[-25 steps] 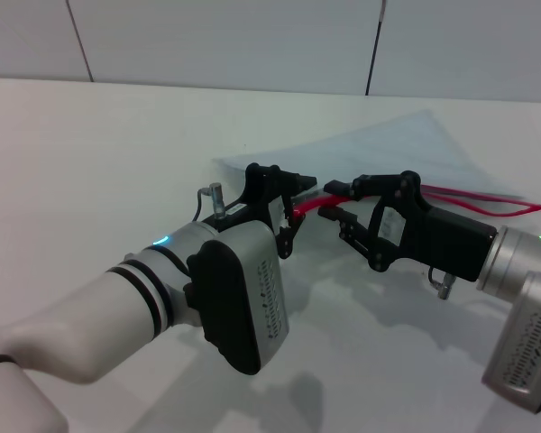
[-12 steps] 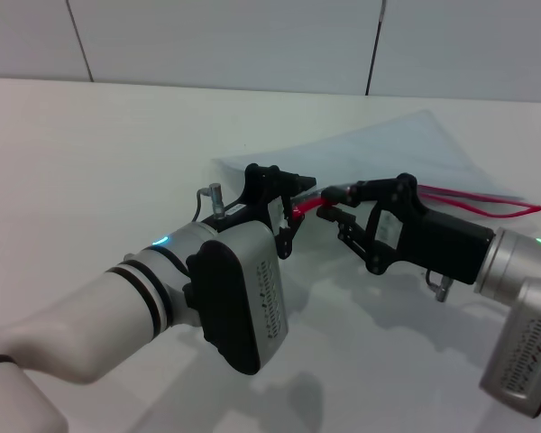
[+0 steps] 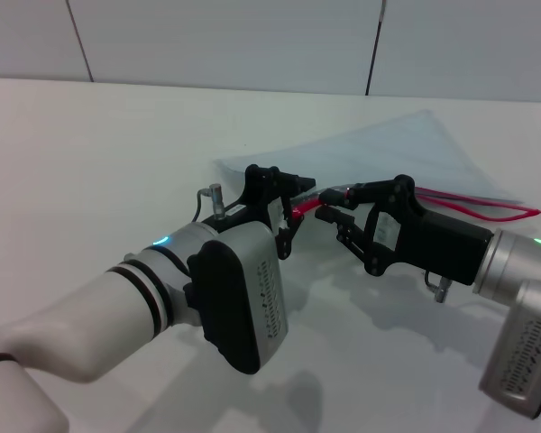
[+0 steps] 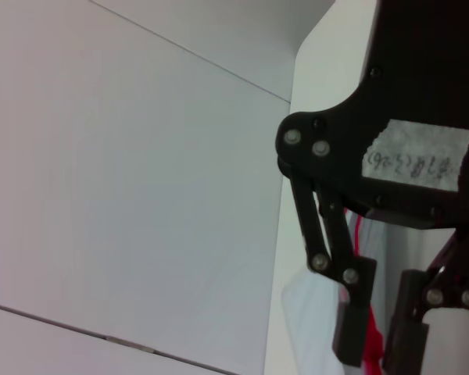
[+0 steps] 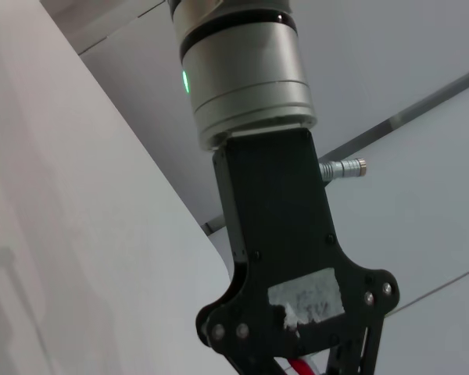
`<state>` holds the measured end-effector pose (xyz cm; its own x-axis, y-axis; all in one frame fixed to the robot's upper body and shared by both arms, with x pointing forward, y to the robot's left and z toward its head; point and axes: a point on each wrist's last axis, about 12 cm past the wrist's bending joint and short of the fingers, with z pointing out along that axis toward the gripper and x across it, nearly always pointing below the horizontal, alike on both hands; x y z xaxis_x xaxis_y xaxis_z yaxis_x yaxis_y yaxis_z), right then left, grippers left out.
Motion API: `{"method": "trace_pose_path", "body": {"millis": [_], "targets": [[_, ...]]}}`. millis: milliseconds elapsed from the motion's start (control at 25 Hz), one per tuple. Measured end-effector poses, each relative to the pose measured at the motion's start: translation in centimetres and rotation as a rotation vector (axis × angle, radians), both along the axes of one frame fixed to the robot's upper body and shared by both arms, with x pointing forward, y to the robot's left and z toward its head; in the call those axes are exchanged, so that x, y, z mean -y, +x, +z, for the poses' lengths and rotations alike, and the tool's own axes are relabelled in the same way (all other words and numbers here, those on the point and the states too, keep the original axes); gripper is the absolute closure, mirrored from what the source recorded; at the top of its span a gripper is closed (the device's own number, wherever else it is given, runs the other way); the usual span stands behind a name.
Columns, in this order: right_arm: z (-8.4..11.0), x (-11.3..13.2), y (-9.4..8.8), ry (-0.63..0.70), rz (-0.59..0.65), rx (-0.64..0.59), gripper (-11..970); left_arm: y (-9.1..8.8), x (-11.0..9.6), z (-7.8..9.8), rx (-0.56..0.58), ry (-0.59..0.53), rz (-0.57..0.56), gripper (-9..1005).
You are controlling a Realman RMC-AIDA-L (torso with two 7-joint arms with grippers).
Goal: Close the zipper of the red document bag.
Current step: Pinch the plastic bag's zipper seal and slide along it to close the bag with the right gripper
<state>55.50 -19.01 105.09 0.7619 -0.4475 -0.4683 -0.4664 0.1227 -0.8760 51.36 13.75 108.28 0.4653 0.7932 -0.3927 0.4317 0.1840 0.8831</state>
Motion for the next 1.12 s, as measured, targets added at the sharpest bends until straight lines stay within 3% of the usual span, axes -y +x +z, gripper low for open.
{"method": "trace_pose_path", "body": {"millis": [680, 1120], "targets": [[-0.01, -0.1, 0.12, -0.008, 0.0, 0.001, 828, -0.16, 0.27, -0.06, -0.001, 0.002, -0.012, 942], [-0.53, -0.4, 0.11, -0.048, -0.015, 0.014, 890, -0.17, 0.27, -0.09, -0.002, 0.003, -0.012, 942]]}}
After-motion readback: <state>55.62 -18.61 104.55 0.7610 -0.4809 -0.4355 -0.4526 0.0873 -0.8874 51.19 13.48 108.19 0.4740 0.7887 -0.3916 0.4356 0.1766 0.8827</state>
